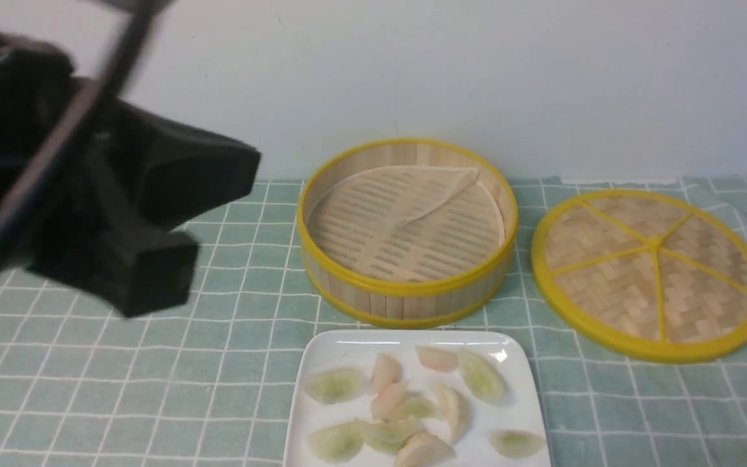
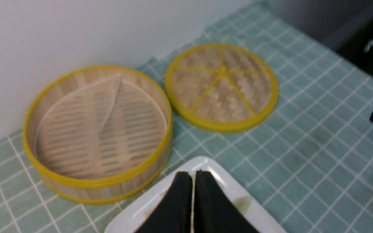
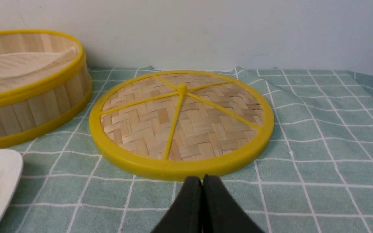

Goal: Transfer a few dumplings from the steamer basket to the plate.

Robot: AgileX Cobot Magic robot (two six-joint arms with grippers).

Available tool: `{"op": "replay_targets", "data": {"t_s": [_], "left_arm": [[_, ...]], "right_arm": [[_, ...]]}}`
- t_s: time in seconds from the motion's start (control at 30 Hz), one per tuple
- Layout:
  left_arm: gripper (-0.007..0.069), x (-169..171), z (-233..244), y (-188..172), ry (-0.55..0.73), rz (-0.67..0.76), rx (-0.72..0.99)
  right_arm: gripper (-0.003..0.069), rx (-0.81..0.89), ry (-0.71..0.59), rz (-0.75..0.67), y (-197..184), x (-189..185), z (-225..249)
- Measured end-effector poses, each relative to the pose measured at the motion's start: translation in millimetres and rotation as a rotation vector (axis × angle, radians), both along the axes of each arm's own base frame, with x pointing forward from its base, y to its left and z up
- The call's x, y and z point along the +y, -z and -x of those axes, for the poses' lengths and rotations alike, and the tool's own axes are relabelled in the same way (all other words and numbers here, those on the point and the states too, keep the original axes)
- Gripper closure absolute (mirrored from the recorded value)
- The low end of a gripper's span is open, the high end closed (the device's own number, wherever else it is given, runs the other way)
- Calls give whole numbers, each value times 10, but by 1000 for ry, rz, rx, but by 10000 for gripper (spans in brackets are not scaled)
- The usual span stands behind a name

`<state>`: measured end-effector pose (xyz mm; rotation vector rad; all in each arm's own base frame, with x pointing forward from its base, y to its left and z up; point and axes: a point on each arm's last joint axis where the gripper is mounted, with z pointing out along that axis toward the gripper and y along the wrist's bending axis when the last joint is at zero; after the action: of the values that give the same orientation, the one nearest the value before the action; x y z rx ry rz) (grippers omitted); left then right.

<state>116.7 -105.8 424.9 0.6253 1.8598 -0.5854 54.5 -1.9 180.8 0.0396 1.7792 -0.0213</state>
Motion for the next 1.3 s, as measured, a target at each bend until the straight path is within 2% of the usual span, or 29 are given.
{"op": "replay_targets", "data": {"t_s": [0.17, 0.23, 0.6, 0.9, 1.03, 1.27, 1.3], "left_arm": [[631, 285, 312, 249, -27, 171, -140], [631, 425, 467, 454, -33, 221, -194], [631, 917, 1023, 1024, -40, 362, -411], [631, 857, 902, 1474, -62, 192, -417], [631, 837, 841, 1649, -111, 134, -391], [631, 899, 676, 2185, -415, -1, -259], [631, 902, 674, 2185, -423, -2, -259]], "right_arm": [[673, 0, 0, -1, 0, 0, 0], [673, 0, 0, -2, 0, 0, 0], [673, 0, 0, -2, 0, 0, 0], [673, 0, 2, -8, 0, 0, 0], [673, 0, 0, -2, 0, 0, 0], [673, 0, 0, -2, 0, 0, 0], [673, 0, 0, -2, 0, 0, 0]]}}
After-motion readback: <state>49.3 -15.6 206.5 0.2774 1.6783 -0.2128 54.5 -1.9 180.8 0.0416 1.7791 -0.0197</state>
